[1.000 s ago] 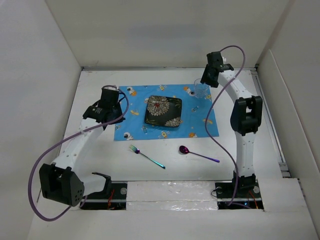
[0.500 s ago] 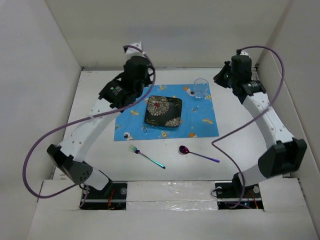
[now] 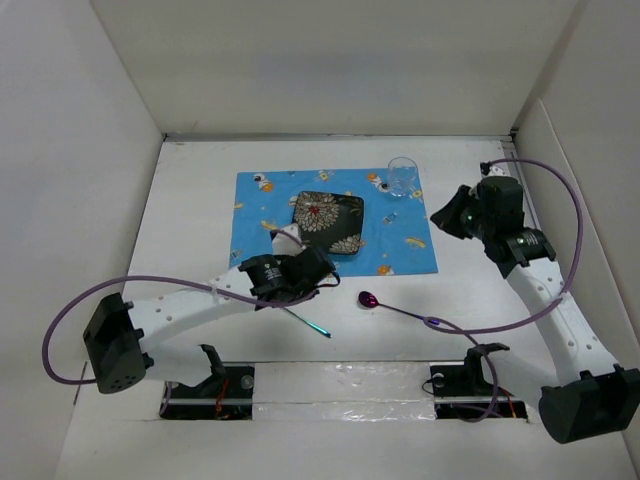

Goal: Set the dinner table for one person

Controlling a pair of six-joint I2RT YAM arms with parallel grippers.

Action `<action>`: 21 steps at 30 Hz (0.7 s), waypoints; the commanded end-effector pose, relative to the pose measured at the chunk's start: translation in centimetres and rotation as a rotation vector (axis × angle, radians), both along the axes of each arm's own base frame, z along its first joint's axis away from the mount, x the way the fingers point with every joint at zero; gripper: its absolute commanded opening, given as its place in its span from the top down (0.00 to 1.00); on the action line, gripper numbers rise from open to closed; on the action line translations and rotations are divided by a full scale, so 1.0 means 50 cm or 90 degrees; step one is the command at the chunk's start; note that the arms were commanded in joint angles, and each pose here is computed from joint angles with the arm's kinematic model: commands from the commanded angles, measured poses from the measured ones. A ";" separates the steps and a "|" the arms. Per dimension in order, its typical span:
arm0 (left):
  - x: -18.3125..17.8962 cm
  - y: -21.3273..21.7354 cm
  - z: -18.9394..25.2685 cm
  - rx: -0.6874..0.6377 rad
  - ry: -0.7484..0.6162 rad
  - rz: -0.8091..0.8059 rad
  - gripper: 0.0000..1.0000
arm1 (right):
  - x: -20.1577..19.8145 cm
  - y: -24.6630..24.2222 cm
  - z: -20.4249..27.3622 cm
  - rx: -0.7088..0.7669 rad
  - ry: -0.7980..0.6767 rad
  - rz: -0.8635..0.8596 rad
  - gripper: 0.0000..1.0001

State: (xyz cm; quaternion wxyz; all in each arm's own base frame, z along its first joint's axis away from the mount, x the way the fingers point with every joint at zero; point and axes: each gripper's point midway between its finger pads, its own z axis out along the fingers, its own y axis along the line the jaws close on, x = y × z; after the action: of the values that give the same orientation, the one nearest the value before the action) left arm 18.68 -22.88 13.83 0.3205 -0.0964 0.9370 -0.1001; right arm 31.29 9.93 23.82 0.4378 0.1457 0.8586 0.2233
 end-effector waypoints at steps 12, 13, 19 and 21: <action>-0.078 0.080 -0.176 -0.060 0.185 0.303 0.65 | -0.112 0.090 -0.058 0.034 0.050 0.161 0.74; -0.079 0.082 -0.180 -0.057 0.187 0.310 0.64 | -0.117 0.095 -0.058 0.027 0.049 0.174 0.74; -0.065 0.106 -0.204 -0.028 0.182 0.391 0.60 | -0.134 0.115 -0.064 0.008 0.059 0.229 0.74; -0.047 0.102 -0.199 -0.026 0.172 0.399 0.60 | -0.145 0.128 -0.070 0.007 0.063 0.250 0.74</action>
State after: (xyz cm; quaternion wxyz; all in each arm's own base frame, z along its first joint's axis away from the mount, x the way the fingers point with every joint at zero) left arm 14.46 -18.36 3.18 0.1709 -0.3440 0.9232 -0.0104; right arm 24.71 15.21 19.53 0.3417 0.0285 0.8946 0.2867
